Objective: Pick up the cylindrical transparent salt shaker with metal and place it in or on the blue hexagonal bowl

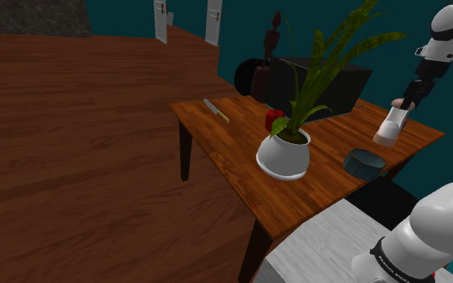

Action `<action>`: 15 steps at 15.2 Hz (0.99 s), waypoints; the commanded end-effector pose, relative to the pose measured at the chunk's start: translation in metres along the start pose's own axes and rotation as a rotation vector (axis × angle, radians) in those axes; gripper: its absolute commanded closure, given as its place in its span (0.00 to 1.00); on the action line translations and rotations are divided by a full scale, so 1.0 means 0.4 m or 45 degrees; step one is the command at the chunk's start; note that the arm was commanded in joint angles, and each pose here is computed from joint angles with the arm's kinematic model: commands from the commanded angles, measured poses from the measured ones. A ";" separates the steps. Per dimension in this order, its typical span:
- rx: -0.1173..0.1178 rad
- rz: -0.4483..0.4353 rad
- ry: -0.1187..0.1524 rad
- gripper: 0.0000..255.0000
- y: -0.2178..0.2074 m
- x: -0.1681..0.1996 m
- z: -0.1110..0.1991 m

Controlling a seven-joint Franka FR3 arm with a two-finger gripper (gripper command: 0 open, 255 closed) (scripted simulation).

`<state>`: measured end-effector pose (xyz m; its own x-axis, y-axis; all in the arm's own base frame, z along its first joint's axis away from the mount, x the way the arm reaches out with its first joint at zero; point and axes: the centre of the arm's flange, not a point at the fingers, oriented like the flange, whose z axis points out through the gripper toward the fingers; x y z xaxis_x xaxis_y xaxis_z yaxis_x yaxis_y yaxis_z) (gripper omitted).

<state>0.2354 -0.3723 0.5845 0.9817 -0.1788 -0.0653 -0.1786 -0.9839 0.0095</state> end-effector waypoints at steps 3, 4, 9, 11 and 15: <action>0.000 0.000 0.001 1.00 -0.001 0.002 0.051; 0.000 0.000 0.001 1.00 -0.001 0.003 0.064; 0.000 0.000 0.001 1.00 -0.002 0.007 0.130; 0.000 0.000 0.001 1.00 -0.002 0.009 0.156; 0.000 0.000 0.001 1.00 -0.003 0.012 0.209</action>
<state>0.2357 -0.3720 0.5053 0.9817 -0.1786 -0.0654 -0.1784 -0.9839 0.0092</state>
